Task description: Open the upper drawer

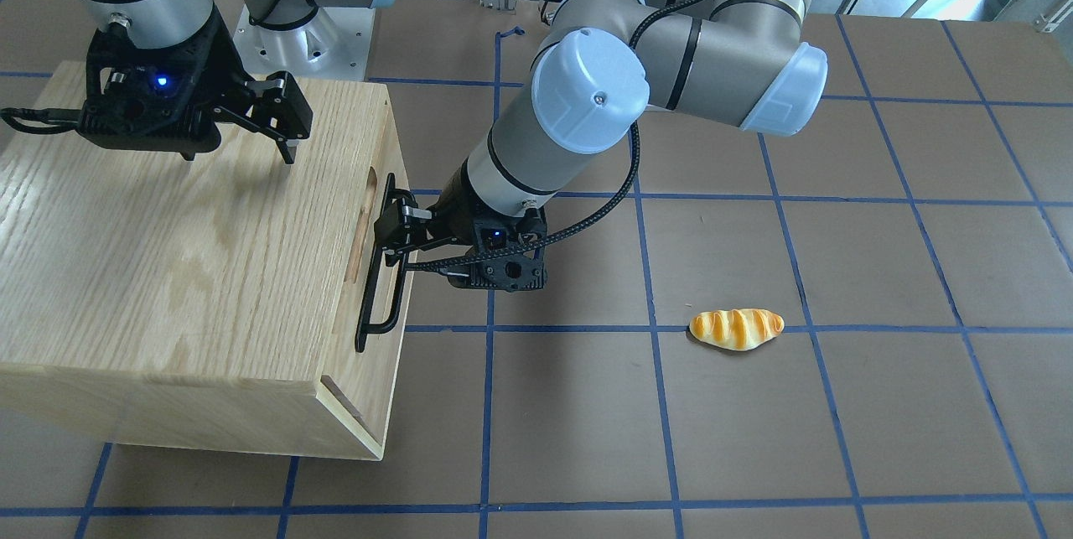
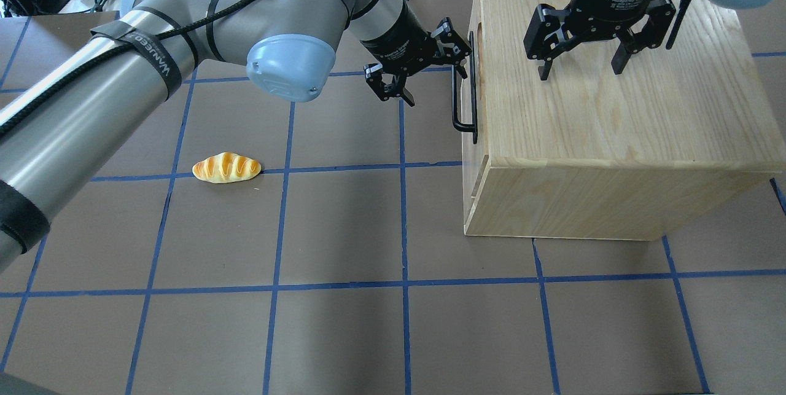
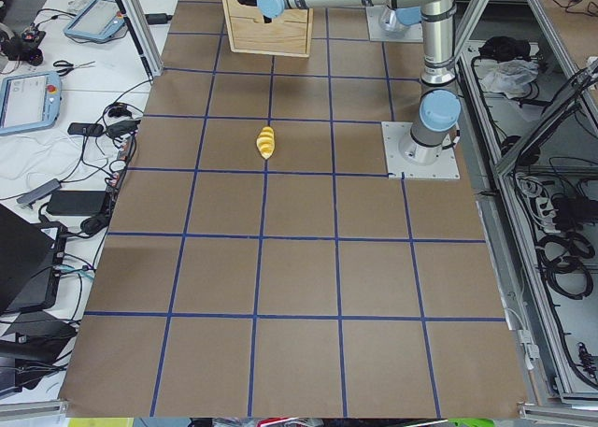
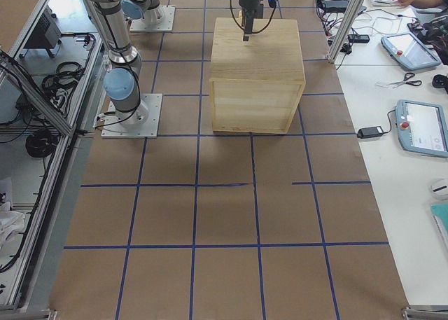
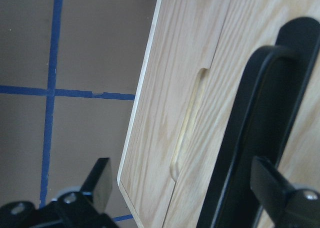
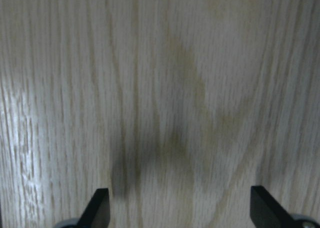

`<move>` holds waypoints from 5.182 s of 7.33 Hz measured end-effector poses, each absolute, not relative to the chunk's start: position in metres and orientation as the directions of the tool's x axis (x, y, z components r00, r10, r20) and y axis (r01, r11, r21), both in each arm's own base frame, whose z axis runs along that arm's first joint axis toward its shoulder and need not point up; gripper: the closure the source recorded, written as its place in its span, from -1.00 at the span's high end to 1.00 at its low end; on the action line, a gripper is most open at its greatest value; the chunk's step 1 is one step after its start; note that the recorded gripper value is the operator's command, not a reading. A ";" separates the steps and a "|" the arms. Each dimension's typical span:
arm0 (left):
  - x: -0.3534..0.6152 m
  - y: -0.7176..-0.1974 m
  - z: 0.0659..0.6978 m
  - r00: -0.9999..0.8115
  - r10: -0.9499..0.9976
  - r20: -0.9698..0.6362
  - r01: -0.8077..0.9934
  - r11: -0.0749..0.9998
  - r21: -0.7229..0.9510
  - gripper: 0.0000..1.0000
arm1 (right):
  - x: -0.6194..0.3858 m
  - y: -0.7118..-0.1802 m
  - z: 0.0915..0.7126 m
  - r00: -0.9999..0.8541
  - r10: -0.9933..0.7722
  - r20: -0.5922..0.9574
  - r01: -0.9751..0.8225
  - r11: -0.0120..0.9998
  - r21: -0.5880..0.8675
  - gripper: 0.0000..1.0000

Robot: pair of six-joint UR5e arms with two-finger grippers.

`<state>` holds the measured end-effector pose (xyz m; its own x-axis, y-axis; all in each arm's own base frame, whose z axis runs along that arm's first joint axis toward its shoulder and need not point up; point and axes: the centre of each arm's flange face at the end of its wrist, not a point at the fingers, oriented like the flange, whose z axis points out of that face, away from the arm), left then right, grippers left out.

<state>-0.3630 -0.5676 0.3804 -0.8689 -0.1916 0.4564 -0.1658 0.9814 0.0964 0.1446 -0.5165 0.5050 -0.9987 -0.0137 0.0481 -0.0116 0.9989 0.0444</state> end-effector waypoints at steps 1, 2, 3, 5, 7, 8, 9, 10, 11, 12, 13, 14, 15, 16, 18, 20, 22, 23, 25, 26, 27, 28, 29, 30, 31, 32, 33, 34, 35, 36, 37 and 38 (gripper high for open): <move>-0.364 -0.568 0.377 -0.870 -0.192 0.455 -0.164 0.981 0.100 1.00 | 0.144 -0.517 0.505 -0.999 -0.013 0.048 -0.011 0.999 0.044 1.00; -0.364 -0.570 0.373 -0.871 -0.189 0.453 -0.161 0.982 0.099 1.00 | 0.144 -0.517 0.505 -0.999 -0.013 0.048 -0.011 0.999 0.044 1.00; -0.364 -0.570 0.372 -0.873 -0.185 0.451 -0.158 0.983 0.096 1.00 | 0.144 -0.517 0.505 -0.999 -0.014 0.048 -0.012 0.999 0.044 1.00; -0.364 -0.571 0.367 -0.877 -0.182 0.445 -0.155 0.983 0.095 1.00 | 0.145 -0.517 0.505 -0.999 -0.014 0.048 -0.012 0.999 0.044 1.00; -0.365 -0.571 0.362 -0.880 -0.181 0.439 -0.152 0.983 0.101 1.00 | 0.145 -0.517 0.505 -0.999 -0.014 0.048 -0.012 0.999 0.045 1.00; -0.367 -0.569 0.362 -0.882 -0.174 0.437 -0.146 0.984 0.098 1.00 | 0.145 -0.516 0.505 -0.999 -0.015 0.048 -0.013 0.999 0.045 1.00; -0.367 -0.568 0.361 -0.888 -0.165 0.429 -0.139 0.986 0.091 1.00 | 0.145 -0.516 0.505 -0.999 -0.014 0.048 -0.012 0.999 0.045 1.00; -0.366 -0.568 0.359 -0.902 -0.146 0.407 -0.127 0.989 0.075 1.00 | 0.145 -0.517 0.505 -0.999 -0.014 0.048 -0.012 0.999 0.044 1.00; -0.363 -0.567 0.357 -0.913 -0.126 0.388 -0.112 0.992 0.059 1.00 | 0.145 -0.517 0.505 -0.999 -0.014 0.048 -0.012 0.999 0.044 1.00; -0.361 -0.564 0.360 -0.918 -0.115 0.379 -0.104 0.993 0.051 1.00 | 0.145 -0.517 0.505 -0.999 -0.015 0.048 -0.013 0.999 0.044 1.00; -0.360 -0.562 0.364 -0.921 -0.105 0.375 -0.095 0.994 0.044 1.00 | 0.145 -0.516 0.505 -0.999 -0.015 0.048 -0.013 0.999 0.045 1.00; -0.358 -0.560 0.365 -0.927 -0.088 0.364 -0.081 0.996 0.033 1.00 | 0.145 -0.516 0.505 -0.999 -0.014 0.048 -0.012 0.999 0.044 1.00; -0.356 -0.559 0.365 -0.935 -0.072 0.346 -0.068 0.997 0.022 1.00 | 0.145 -0.516 0.505 -0.999 -0.014 0.048 -0.012 0.999 0.044 1.00; -0.354 -0.558 0.363 -0.940 -0.060 0.335 -0.057 0.998 0.019 1.00 | 0.145 -0.516 0.505 -0.999 -0.015 0.048 -0.013 0.999 0.044 1.00; -0.350 -0.556 0.362 -0.944 -0.041 0.327 -0.040 0.999 0.010 1.00 | 0.145 -0.516 0.505 -0.999 -0.014 0.048 -0.012 0.999 0.044 1.00; -0.343 -0.556 0.368 -0.949 -0.022 0.315 -0.026 1.000 -0.009 1.00 | 0.145 -0.517 0.505 -0.999 -0.014 0.048 -0.012 0.999 0.044 1.00; -0.331 -0.557 0.374 -0.952 -0.006 0.306 -0.010 1.000 -0.013 1.00 | 0.145 -0.517 0.505 -0.999 -0.015 0.048 -0.013 0.999 0.044 1.00; -0.325 -0.557 0.376 -0.955 0.004 0.297 0.000 1.000 -0.012 1.00 | 0.145 -0.516 0.505 -0.999 -0.015 0.048 -0.013 0.999 0.044 1.00; -0.310 -0.559 0.378 -0.961 0.018 0.277 0.016 1.000 -0.010 1.00 | 0.145 -0.516 0.505 -0.999 -0.014 0.048 -0.012 0.999 0.044 1.00; -0.303 -0.558 0.378 -0.962 0.023 0.274 0.021 1.000 -0.009 1.00 | 0.145 -0.517 0.505 -0.999 -0.014 0.048 -0.012 0.999 0.044 1.00; -0.293 -0.558 0.378 -0.962 0.023 0.272 0.021 1.000 -0.009 1.00 | 0.144 -0.517 0.505 -0.999 -0.013 0.048 -0.011 0.999 0.045 1.00; -0.284 -0.558 0.379 -0.962 0.020 0.272 0.018 1.000 -0.007 1.00 | 0.144 -0.517 0.505 -0.999 -0.013 0.048 -0.011 0.999 0.045 1.00; -0.276 -0.557 0.380 -0.963 0.017 0.271 0.017 1.000 -0.004 1.00 | 0.144 -0.517 0.505 -0.999 -0.013 0.048 -0.011 0.999 0.045 1.00; -0.266 -0.557 0.382 -0.963 0.016 0.270 0.016 1.000 -0.002 1.00 | 0.145 -0.517 0.505 -0.999 -0.014 0.048 -0.011 0.999 0.045 1.00; -0.253 -0.559 0.385 -0.963 0.015 0.269 0.016 1.000 0.002 1.00 | 0.145 -0.517 0.505 -0.999 -0.014 0.048 -0.011 0.999 0.044 1.00; -0.239 -0.560 0.388 -0.963 0.010 0.268 0.012 1.000 0.008 1.00 | 0.145 -0.517 0.505 -0.999 -0.013 0.048 -0.011 0.999 0.044 1.00; -0.230 -0.561 0.390 -0.963 0.003 0.268 0.008 1.000 0.014 1.00 | 0.145 -0.517 0.505 -0.999 -0.014 0.048 -0.011 0.999 0.044 1.00; -0.226 -0.561 0.391 -0.964 0.000 0.267 0.004 1.000 0.018 1.00 | 0.145 -0.517 0.505 -0.999 -0.013 0.048 -0.011 0.999 0.044 1.00; -0.224 -0.561 0.391 -0.964 -0.002 0.265 0.003 1.000 0.019 1.00 | 0.144 -0.517 0.505 -0.999 -0.013 0.048 -0.011 0.999 0.044 1.00; -0.222 -0.561 0.391 -0.964 -0.001 0.264 0.004 1.000 0.019 1.00 | 0.145 -0.517 0.505 -0.999 -0.013 0.048 -0.011 0.999 0.044 1.00; -0.222 -0.561 0.391 -0.965 0.002 0.264 0.008 1.000 0.020 1.00 | 0.145 -0.517 0.505 -0.999 -0.014 0.048 -0.012 0.999 0.044 1.00; -0.220 -0.561 0.390 -0.965 0.005 0.263 0.011 1.000 0.021 1.00 | 0.145 -0.516 0.505 -0.999 -0.014 0.048 -0.012 0.999 0.044 1.00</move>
